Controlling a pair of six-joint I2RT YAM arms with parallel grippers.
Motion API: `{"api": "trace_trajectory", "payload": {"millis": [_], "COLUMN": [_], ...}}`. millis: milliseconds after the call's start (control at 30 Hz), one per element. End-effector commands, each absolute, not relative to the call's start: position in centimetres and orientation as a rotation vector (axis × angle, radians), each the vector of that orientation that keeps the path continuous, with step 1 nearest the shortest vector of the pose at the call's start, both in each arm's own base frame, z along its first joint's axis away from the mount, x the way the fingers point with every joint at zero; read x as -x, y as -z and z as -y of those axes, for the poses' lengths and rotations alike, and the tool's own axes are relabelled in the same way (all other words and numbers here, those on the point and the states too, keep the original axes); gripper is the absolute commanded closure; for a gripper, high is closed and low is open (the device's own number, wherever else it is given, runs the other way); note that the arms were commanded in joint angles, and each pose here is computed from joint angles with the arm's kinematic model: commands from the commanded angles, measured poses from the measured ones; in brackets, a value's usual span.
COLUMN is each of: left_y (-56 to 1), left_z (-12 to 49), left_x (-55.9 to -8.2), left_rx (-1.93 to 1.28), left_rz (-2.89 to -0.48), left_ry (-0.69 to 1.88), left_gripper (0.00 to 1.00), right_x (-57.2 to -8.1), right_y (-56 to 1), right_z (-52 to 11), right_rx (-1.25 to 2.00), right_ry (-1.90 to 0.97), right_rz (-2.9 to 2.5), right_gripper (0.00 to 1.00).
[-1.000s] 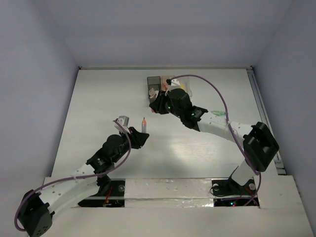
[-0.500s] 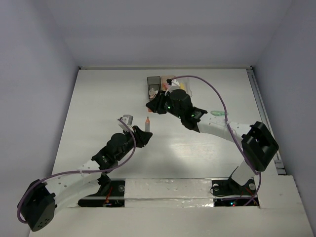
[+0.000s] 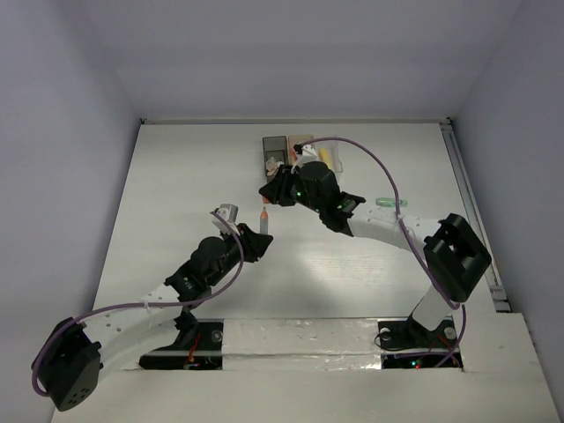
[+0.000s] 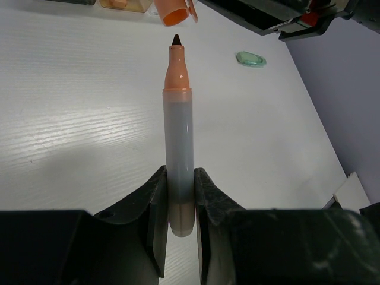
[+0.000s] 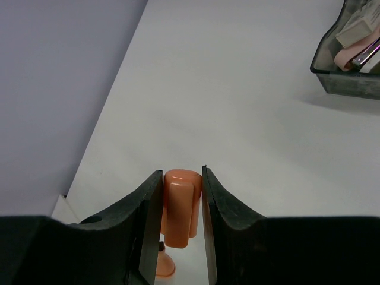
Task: Sort the stationery into containers
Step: Close the pen cap on the pen.
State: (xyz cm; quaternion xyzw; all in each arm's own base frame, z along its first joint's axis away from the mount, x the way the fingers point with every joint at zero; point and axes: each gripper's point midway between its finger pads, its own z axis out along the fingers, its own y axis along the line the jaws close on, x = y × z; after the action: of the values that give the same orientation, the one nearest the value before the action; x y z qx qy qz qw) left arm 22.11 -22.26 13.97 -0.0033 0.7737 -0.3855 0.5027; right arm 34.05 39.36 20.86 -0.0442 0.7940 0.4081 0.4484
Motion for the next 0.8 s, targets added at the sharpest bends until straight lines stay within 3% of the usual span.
{"api": "trace_trajectory", "payload": {"millis": [0, 767], "left_y": [-17.4, -19.1], "left_z": [23.2, 22.9], "left_x": [-22.6, -23.5], "left_rx": [-0.012, 0.022], "left_rz": [-1.767, -1.729], "left_ry": [0.988, 0.957], "left_gripper": [1.0, 1.0], "right_x": [-33.9, -32.3], "right_y": [-22.3, -22.6], "right_z": [-40.3, -40.5], "right_rx": [0.122, 0.13], "right_ry": [-1.048, -1.044], "right_rz": [-1.906, -1.886], "right_gripper": [0.92, 0.92]}}
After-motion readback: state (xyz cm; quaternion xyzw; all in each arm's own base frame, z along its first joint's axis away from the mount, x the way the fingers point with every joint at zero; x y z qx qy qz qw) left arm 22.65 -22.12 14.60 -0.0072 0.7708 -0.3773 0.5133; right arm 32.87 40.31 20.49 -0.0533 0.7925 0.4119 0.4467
